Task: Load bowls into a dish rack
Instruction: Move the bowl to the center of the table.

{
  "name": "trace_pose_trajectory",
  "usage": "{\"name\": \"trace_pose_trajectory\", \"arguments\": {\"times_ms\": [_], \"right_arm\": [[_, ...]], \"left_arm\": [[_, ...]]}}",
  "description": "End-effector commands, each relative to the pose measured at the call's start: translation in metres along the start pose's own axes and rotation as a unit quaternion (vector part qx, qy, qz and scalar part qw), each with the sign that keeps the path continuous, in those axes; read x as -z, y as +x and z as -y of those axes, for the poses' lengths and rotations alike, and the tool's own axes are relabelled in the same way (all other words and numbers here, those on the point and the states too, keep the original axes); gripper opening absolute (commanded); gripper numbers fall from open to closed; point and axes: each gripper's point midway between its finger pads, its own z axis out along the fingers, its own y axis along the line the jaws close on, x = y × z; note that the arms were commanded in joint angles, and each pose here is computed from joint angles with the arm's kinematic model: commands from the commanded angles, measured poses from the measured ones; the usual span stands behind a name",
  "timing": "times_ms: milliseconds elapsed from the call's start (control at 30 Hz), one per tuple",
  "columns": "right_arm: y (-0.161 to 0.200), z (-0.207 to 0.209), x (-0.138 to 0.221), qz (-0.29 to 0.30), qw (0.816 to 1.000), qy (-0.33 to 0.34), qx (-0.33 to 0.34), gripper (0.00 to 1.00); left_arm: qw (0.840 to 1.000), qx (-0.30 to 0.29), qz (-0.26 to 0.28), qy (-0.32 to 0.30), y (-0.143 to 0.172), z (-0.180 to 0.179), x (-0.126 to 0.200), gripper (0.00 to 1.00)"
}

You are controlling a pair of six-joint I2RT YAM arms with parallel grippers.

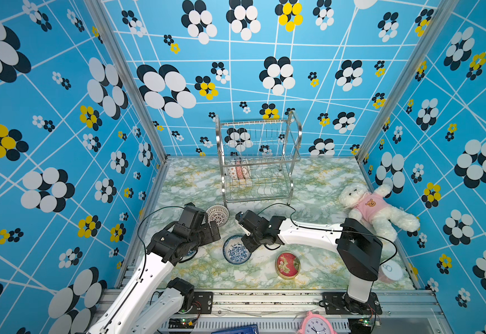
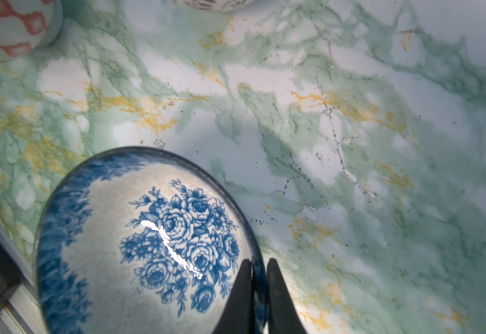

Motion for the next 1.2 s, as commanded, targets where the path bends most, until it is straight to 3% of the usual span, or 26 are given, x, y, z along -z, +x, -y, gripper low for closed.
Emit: {"name": "trace_pose_trajectory", "arguments": {"times_ms": [0, 433, 700, 967, 1167], "right_arm": [[0.002, 0.014, 0.002, -0.012, 1.0, 0.019, -0.014, 0.05], [0.019, 0.098, 0.026, 0.0, 0.993, 0.056, -0.106, 0.05], [0.037, 0.14, 0.034, 0.005, 0.982, 0.061, -0.18, 0.13], [0.035, 0.142, 0.037, 0.016, 0.977, 0.06, -0.205, 0.31], [0.02, 0.154, 0.072, 0.061, 0.974, 0.102, -0.194, 0.48]], "left_arm": [[1.0, -0.008, -0.002, 0.007, 0.001, 0.001, 0.002, 1.0], [0.999, -0.028, -0.027, 0.031, 0.007, 0.011, -0.005, 1.0], [0.997, -0.046, -0.027, 0.049, 0.007, 0.017, -0.003, 0.99], [0.995, -0.066, -0.026, 0.074, 0.006, 0.027, -0.001, 0.99], [0.993, -0.079, -0.026, 0.088, 0.007, 0.031, 0.002, 0.99]]}}
